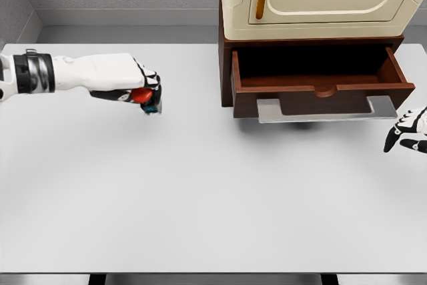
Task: Put the switch into the drawer with left arm, and close the drawer with right arm
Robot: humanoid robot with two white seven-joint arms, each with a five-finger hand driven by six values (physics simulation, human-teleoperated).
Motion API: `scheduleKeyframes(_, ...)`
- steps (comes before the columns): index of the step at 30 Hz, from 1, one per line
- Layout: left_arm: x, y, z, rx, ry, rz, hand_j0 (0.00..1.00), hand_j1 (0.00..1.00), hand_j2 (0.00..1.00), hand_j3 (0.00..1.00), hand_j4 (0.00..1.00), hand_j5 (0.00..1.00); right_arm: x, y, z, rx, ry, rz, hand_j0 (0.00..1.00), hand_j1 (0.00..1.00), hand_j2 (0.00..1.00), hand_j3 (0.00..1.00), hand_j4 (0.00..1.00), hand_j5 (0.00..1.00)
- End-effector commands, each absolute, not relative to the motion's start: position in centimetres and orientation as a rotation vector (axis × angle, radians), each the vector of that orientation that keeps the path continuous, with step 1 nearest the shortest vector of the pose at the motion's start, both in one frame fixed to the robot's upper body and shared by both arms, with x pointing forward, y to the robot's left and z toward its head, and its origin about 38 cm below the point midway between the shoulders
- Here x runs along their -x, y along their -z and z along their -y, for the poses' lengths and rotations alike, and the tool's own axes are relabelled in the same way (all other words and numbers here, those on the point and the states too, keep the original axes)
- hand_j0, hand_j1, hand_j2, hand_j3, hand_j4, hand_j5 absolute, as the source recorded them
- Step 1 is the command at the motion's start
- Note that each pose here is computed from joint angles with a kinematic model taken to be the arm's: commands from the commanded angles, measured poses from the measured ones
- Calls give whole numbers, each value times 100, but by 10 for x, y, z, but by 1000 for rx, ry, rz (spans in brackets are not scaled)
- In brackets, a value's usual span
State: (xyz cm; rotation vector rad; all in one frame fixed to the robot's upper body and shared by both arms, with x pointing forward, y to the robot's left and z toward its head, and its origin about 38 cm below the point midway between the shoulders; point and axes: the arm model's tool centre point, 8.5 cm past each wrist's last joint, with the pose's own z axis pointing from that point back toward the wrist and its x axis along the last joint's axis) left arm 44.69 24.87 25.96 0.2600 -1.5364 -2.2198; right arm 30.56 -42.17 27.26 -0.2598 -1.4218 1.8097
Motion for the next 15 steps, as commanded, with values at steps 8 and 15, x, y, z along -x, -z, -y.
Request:
scheduleKeyframes(8,-451,-285,-216,-156,2139,1702,35,35,35,35,35,35,-306,-273,421,256,-1805,1425,46,46,46,46,46,46)
scheduleKeyframes(15,-454,-304,-202,-112,2098,1783,35,35,35,35,35,35,-306,-275,422,256,-1827,1399,46,46,46,46,46,46)
